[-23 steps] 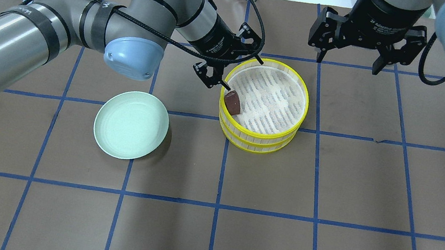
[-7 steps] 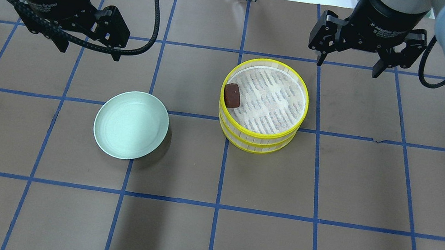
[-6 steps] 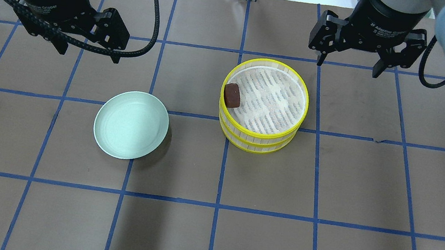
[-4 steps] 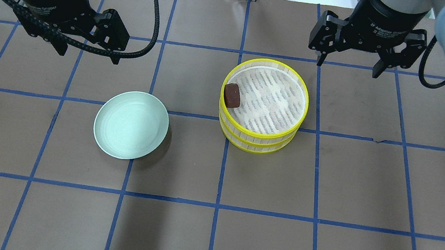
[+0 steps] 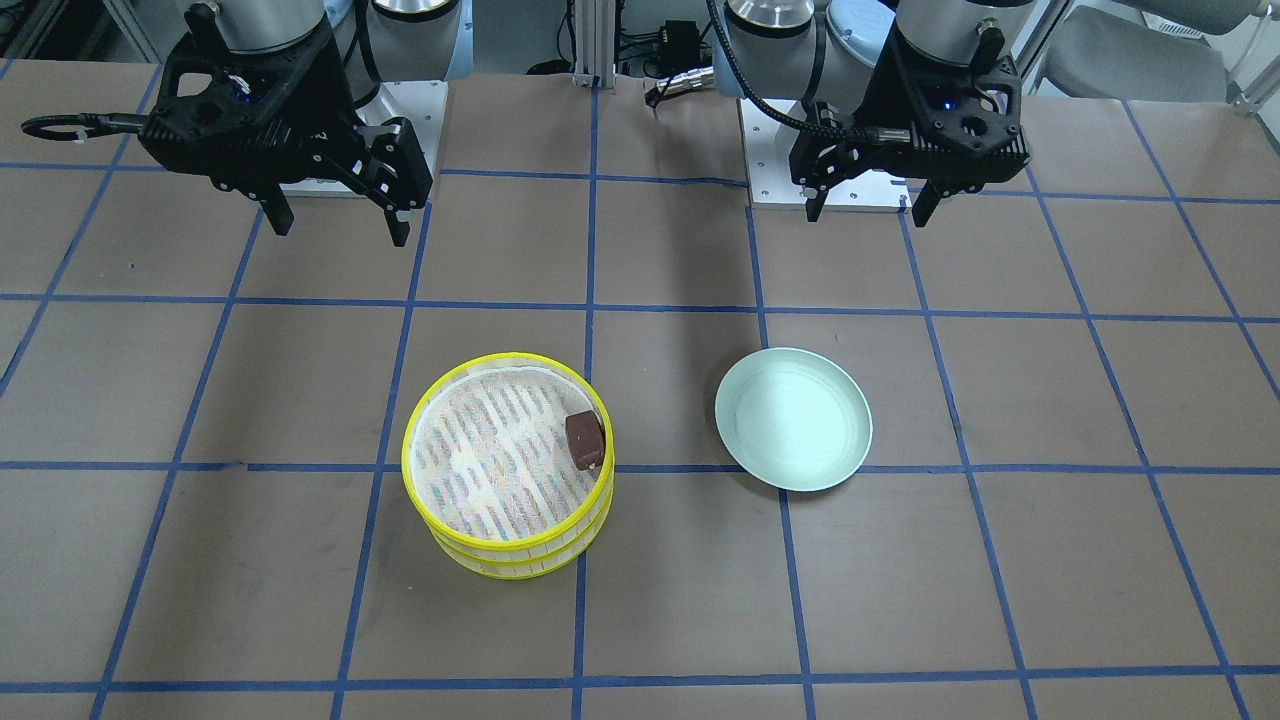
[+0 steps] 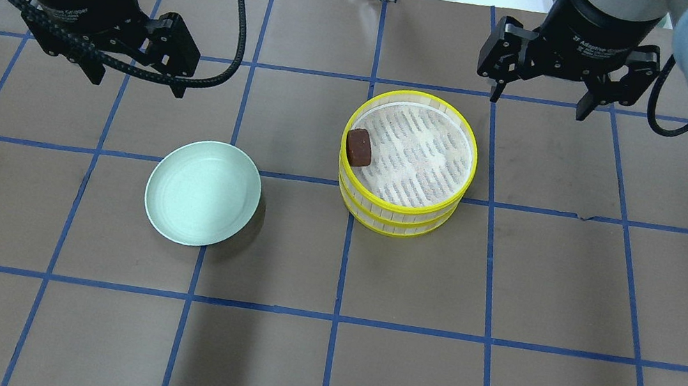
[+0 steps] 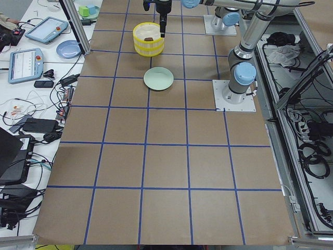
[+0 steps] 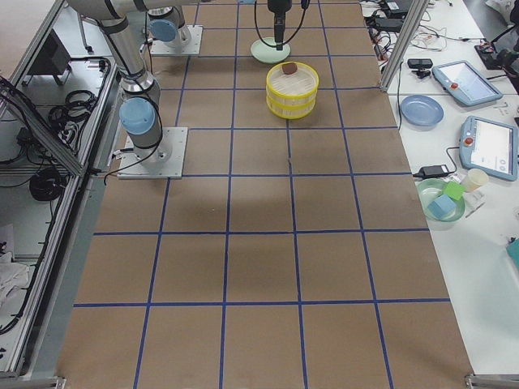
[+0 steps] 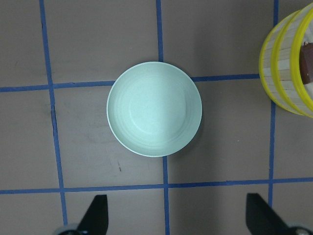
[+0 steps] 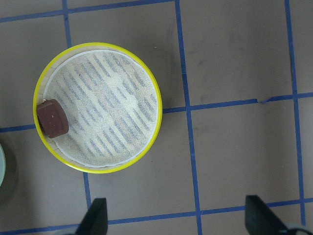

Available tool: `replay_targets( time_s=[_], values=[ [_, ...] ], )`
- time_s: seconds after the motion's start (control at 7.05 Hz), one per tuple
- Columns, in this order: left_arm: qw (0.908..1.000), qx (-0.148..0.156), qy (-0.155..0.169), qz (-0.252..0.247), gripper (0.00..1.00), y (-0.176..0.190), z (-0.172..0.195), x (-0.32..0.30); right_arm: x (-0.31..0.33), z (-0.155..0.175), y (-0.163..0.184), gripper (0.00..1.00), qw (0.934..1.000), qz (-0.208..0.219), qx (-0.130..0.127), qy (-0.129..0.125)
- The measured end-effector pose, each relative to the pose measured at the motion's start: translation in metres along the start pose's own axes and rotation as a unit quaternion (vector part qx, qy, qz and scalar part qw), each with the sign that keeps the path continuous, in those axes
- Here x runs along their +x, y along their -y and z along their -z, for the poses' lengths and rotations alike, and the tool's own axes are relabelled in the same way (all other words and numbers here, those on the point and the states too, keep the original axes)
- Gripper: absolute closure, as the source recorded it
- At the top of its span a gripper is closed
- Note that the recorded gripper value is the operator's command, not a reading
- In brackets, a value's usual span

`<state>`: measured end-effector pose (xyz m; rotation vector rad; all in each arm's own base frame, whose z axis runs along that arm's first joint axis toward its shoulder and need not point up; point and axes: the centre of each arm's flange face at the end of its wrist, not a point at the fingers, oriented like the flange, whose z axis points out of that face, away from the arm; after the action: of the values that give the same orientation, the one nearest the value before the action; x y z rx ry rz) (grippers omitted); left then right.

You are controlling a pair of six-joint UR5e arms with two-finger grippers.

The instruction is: Place buns in different layers of steamer

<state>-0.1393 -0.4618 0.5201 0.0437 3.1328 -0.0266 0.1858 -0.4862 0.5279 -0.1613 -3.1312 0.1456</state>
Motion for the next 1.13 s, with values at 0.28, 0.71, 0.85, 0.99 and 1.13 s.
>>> replay_targets(
  time_s=[0.28,0.71,0.85,0.99,1.13],
  values=[
    [1.0000,-0.001,0.000,0.001,0.00,0.0007,-0.0009,-0.0010,0.0000,0.0000,0.0000,0.00,1.0000,0.000,0.000,0.000],
    [1.0000,-0.002,0.000,0.000,0.00,0.0005,-0.0024,-0.0008,-0.0001,0.0000,0.0000,0.00,1.0000,0.000,0.000,0.000],
    [1.0000,-0.003,0.000,-0.001,0.00,0.0000,-0.0035,-0.0005,-0.0001,0.0000,0.0000,0.00,1.0000,0.000,0.000,0.000],
    [1.0000,-0.003,0.000,-0.001,0.00,-0.0004,-0.0039,-0.0005,-0.0001,0.0000,0.0000,0.00,1.0000,0.000,0.000,0.000],
    [1.0000,-0.003,0.000,-0.002,0.00,-0.0007,-0.0039,-0.0005,0.0000,0.0000,0.0000,0.00,1.0000,0.000,0.000,0.000]
  ],
)
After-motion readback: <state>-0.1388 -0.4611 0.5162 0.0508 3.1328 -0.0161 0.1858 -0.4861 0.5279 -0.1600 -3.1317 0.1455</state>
